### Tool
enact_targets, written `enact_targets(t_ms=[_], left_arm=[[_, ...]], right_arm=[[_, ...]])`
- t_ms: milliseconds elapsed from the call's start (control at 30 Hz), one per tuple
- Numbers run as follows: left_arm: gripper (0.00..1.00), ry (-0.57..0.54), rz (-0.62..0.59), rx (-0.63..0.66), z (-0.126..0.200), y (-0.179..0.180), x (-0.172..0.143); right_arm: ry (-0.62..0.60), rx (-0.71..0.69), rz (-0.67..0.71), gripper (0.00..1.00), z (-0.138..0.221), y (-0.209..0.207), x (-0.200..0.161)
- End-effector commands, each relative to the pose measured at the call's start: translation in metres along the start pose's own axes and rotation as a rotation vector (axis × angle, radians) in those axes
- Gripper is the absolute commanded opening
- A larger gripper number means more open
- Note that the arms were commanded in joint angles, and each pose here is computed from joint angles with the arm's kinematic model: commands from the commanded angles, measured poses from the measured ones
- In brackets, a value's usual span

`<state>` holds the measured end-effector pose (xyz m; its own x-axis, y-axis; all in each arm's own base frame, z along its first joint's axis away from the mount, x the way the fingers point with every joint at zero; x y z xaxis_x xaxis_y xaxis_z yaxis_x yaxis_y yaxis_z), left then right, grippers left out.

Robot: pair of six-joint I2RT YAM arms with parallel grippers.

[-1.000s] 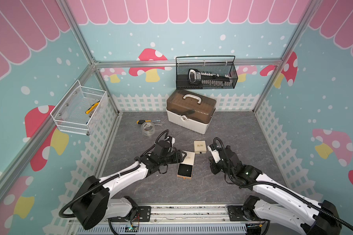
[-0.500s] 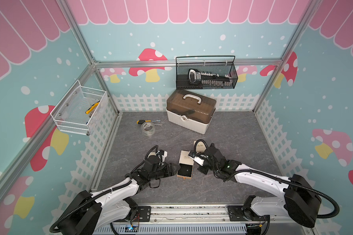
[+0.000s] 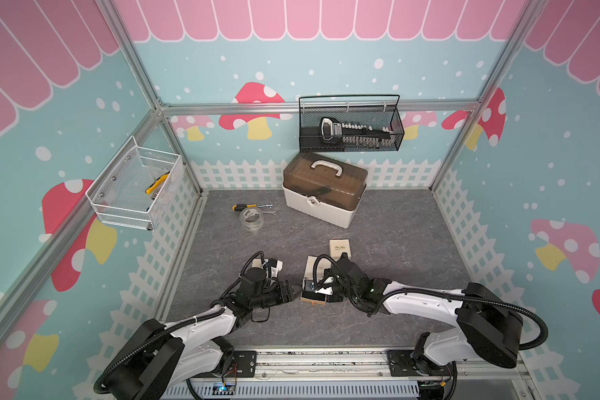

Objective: Place the earrings into the drawer-style jewelry box
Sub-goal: Insert the earring into the inner lining.

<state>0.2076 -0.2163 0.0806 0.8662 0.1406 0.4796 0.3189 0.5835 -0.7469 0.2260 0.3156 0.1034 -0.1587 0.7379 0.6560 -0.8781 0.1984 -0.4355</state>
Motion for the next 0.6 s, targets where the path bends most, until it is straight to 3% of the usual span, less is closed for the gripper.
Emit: enact_targets(t_ms=[0,567], left_arm=[[0.69,-0.019,0.012,-0.06,0.0,-0.007,0.002],[0.69,-0.042,-0.001,-0.003,0.01,0.008,0.001]], right_arm=[[-0.042,0.004,0.104,0.0,-0.006,0.007,0.007],[0.002,0.027,0.141,0.0,-0.035,0.014,0.0]])
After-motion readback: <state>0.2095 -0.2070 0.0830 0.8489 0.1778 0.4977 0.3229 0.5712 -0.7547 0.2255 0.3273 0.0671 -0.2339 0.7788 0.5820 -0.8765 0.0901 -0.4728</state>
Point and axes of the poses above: each gripper's point midway between its finger pads, its own z axis back along the fingers, its own y axis along the line the jaws close on, x = y × z, the point moved 1 cm from there along z, back along the fingers, and after that the axes turned 10 degrees about -z, right-handed, at the moved point
